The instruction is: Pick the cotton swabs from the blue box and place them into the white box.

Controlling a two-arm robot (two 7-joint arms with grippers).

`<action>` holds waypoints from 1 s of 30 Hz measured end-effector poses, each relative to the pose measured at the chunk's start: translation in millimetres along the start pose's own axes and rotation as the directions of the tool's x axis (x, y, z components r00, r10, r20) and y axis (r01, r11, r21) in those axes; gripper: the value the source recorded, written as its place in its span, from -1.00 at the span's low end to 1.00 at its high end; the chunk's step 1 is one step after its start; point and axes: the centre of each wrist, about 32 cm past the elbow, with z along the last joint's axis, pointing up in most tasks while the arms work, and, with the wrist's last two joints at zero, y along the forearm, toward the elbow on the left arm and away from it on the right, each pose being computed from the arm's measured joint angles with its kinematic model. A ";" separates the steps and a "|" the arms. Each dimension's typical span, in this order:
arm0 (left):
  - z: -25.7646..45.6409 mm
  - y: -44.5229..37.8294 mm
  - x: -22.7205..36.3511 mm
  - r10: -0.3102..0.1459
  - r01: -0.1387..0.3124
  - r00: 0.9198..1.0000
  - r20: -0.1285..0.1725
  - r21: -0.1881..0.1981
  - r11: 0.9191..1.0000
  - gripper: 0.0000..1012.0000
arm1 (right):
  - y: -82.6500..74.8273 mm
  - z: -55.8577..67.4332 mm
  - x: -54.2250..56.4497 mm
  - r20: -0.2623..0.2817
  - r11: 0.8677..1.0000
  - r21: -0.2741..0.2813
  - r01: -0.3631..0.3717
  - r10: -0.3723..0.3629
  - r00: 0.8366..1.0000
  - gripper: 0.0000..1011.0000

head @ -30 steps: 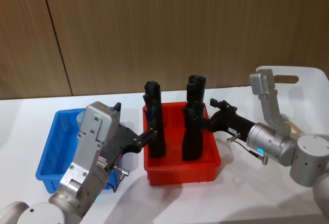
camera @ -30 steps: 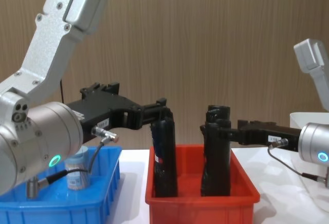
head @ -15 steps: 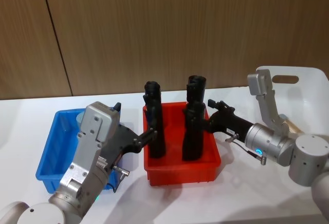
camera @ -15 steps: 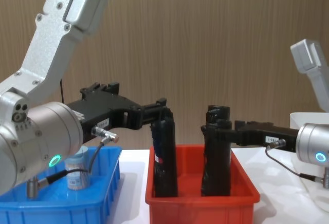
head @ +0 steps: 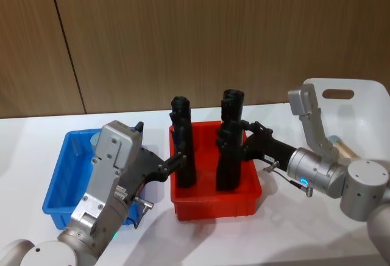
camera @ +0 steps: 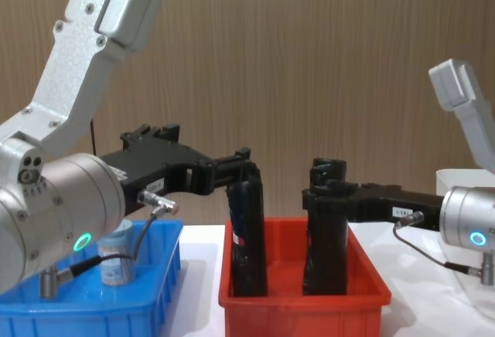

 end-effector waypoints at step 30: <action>0.0 0.0 0.0 0.000 0.000 1.000 0.000 0.000 1.000 0.98 | 0.4 2.6 -5.1 0.018 0.999 0.033 -0.025 0.024 1.000 -0.08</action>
